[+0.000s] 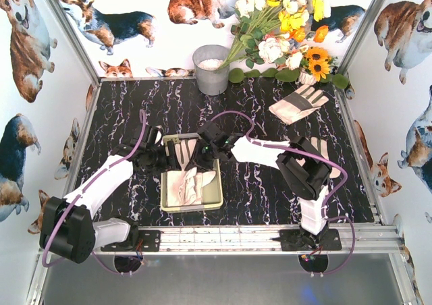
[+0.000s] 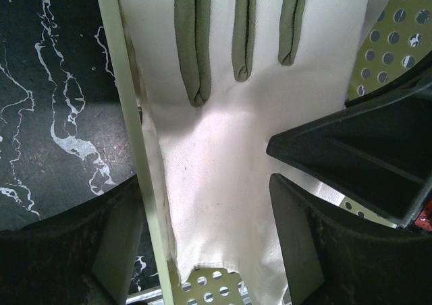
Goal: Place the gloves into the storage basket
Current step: Place the glove in the bin.
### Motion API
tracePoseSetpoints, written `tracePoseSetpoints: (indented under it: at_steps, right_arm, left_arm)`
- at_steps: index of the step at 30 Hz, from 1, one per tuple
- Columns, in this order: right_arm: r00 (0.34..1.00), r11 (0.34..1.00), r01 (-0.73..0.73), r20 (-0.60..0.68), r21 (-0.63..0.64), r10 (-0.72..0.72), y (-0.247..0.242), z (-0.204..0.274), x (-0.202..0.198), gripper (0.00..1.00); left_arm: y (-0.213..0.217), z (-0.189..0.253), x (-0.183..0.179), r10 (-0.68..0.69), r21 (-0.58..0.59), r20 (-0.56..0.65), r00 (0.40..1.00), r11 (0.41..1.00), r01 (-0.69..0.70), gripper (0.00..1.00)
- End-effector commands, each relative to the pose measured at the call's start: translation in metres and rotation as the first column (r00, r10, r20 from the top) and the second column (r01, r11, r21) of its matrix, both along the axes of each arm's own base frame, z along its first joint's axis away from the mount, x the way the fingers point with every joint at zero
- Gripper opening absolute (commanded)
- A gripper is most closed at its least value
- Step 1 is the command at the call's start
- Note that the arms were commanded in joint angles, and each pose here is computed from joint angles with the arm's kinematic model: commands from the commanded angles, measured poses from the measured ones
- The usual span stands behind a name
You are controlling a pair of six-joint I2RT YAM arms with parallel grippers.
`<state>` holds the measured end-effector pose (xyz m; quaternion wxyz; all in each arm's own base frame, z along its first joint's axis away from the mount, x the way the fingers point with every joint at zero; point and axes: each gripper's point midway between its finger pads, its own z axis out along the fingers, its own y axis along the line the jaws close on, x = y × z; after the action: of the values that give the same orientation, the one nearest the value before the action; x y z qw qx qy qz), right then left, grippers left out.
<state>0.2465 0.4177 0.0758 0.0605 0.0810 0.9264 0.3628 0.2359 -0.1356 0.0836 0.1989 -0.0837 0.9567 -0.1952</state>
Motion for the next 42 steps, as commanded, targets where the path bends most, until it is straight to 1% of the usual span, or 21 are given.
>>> tracePoseSetpoints:
  at_steps: [1,5,9,12,15,17,18,21,24,26,27,28,29,30,32,34,38,42]
  right_arm:
    - [0.998,0.998,0.001,0.059,0.06,-0.005,0.011,0.022,0.004,0.0]
    - [0.999,1.0,-0.001,0.048,-0.026,0.003,-0.003,-0.002,0.0,0.0]
    - [0.995,0.995,0.033,0.102,-0.09,-0.024,-0.02,-0.005,0.005,0.0]
    - [0.992,0.99,0.021,0.126,-0.14,-0.003,-0.028,-0.007,0.005,0.0]
    - [0.993,0.987,-0.003,0.116,-0.159,0.021,-0.031,-0.012,0.001,0.0]
    - [0.993,0.987,-0.012,0.112,-0.158,0.03,-0.03,-0.011,0.0,0.0]
    - [0.993,0.987,-0.016,0.117,-0.159,0.035,-0.03,-0.009,-0.001,0.02]
    - [0.989,0.986,-0.022,0.14,-0.167,0.046,-0.031,0.002,0.002,0.18]
    - [0.985,0.986,-0.031,0.161,-0.163,0.057,-0.031,0.016,0.003,0.29]
    - [0.983,0.987,-0.029,0.177,-0.159,0.058,-0.031,0.026,0.005,0.34]
    - [0.981,0.987,-0.028,0.183,-0.159,0.057,-0.032,0.029,0.005,0.36]
    - [0.981,0.988,-0.026,0.188,-0.155,0.055,-0.033,0.033,0.004,0.37]
    - [0.981,0.988,-0.025,0.188,-0.153,0.054,-0.033,0.034,0.004,0.37]
    - [0.981,0.988,-0.023,0.188,-0.15,0.052,-0.034,0.036,0.003,0.37]
    - [0.983,0.989,-0.02,0.18,-0.147,0.046,-0.034,0.037,0.002,0.37]
    - [0.984,0.988,-0.018,0.173,-0.15,0.044,-0.035,0.037,0.001,0.37]
    - [0.988,0.989,-0.016,0.151,-0.148,0.039,-0.036,0.033,-0.003,0.36]
    - [0.995,0.996,-0.013,0.102,-0.089,0.022,-0.025,0.027,-0.007,0.26]
  left_arm:
    - [-0.011,0.003,0.004,-0.026,-0.051,0.015,1.0,0.998,0.027,0.65]
    - [-0.011,0.002,0.003,-0.03,-0.051,0.014,0.999,0.998,0.03,0.65]
    - [-0.01,0.002,0.003,-0.03,-0.043,0.014,0.999,0.999,0.031,0.65]
    - [-0.009,0.001,0.003,-0.029,-0.038,0.012,1.0,0.999,0.029,0.65]
    - [-0.008,0.005,0.004,-0.034,-0.031,0.019,0.999,0.999,0.035,0.65]
    - [-0.007,0.009,0.007,-0.039,-0.022,0.029,0.999,0.999,0.04,0.67]
    - [-0.007,0.012,0.008,-0.041,-0.017,0.033,0.999,0.999,0.041,0.7]
    - [-0.004,0.027,0.013,-0.041,0.003,0.061,0.997,0.999,0.041,0.76]
    - [0.002,0.045,0.019,-0.028,0.032,0.107,0.994,0.999,0.024,0.79]
    - [0.006,0.059,0.021,-0.015,0.047,0.135,0.991,0.999,0.009,0.79]
    - [0.006,0.067,0.022,-0.012,0.041,0.151,0.988,0.999,0.006,0.77]
    - [0.0,0.079,0.022,-0.017,0.004,0.171,0.985,1.0,0.016,0.72]
    - [-0.002,0.083,0.023,-0.017,-0.009,0.181,0.983,1.0,0.019,0.7]
    - [-0.008,0.086,0.022,-0.022,-0.047,0.182,0.983,0.998,0.031,0.65]
    - [-0.022,0.084,0.015,-0.033,-0.128,0.148,0.988,0.99,0.052,0.57]
    - [-0.028,0.075,0.009,-0.046,-0.155,0.109,0.993,0.986,0.063,0.52]
    - [-0.035,0.07,0.005,-0.078,-0.177,0.097,0.992,0.98,0.095,0.5]
    - [-0.042,0.06,0.002,-0.119,-0.166,0.06,0.991,0.978,0.127,0.46]
